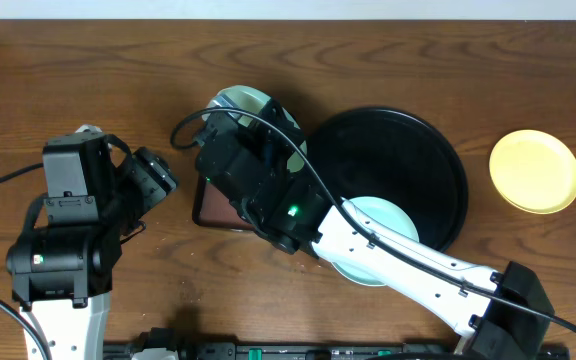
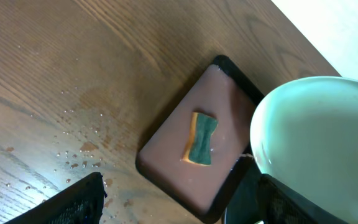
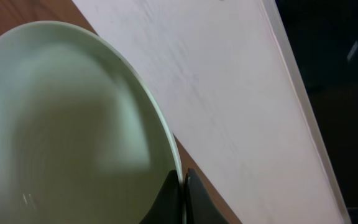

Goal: Clean dirty plates on tray and stack at the side

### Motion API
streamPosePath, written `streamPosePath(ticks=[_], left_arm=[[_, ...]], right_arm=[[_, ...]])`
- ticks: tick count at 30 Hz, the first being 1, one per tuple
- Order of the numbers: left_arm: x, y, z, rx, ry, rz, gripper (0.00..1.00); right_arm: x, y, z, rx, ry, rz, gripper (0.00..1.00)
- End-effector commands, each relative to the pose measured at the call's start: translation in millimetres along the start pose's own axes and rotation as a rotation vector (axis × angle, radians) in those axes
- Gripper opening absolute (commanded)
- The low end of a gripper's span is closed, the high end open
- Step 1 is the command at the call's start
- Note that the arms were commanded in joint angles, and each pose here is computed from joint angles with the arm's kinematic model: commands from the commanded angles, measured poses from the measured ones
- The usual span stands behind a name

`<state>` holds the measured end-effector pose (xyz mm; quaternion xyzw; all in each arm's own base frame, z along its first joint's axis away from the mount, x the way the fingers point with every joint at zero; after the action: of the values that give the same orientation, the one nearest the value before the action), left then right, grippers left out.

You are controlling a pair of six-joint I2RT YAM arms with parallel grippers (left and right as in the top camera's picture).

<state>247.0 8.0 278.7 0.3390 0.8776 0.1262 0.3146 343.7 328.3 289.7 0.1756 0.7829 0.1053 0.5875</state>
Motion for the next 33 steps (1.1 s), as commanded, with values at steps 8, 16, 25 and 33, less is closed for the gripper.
streamPosePath(ticks=[8, 16, 25, 33], left_arm=[[-0.8, 4.0, -5.5, -0.017, -0.003, 0.009, 0.79], [-0.8, 4.0, -5.5, -0.016, -0.004, 0.009, 0.79], [-8.7, -1.0, -5.1, 0.02, -0.051, 0.037, 0.79], [-8.0, -1.4, 2.8, 0.04, -0.032, 0.09, 0.79]], right_arm=[[-5.5, 0.5, -2.1, 0.014, -0.033, -0.006, 0.01], [12.6, -2.9, 12.8, -0.026, 0.122, 0.115, 0.01], [-17.2, -85.8, 63.4, 0.225, 0.177, 0.552, 0.01], [-42.3, -180.5, 100.1, 0.365, 0.724, 1.225, 0.01]])
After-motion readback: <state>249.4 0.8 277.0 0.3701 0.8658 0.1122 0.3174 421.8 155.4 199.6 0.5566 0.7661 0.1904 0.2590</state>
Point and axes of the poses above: each gripper's point midway between its finger pads, its own z axis out along the fingers, its own x axis along the line the jaws close on, y = z × x, the point moved 2 cm from there along -z, back along the fingers, and after that the axes turned 9 degrees about -z, right-handed, at the moved point
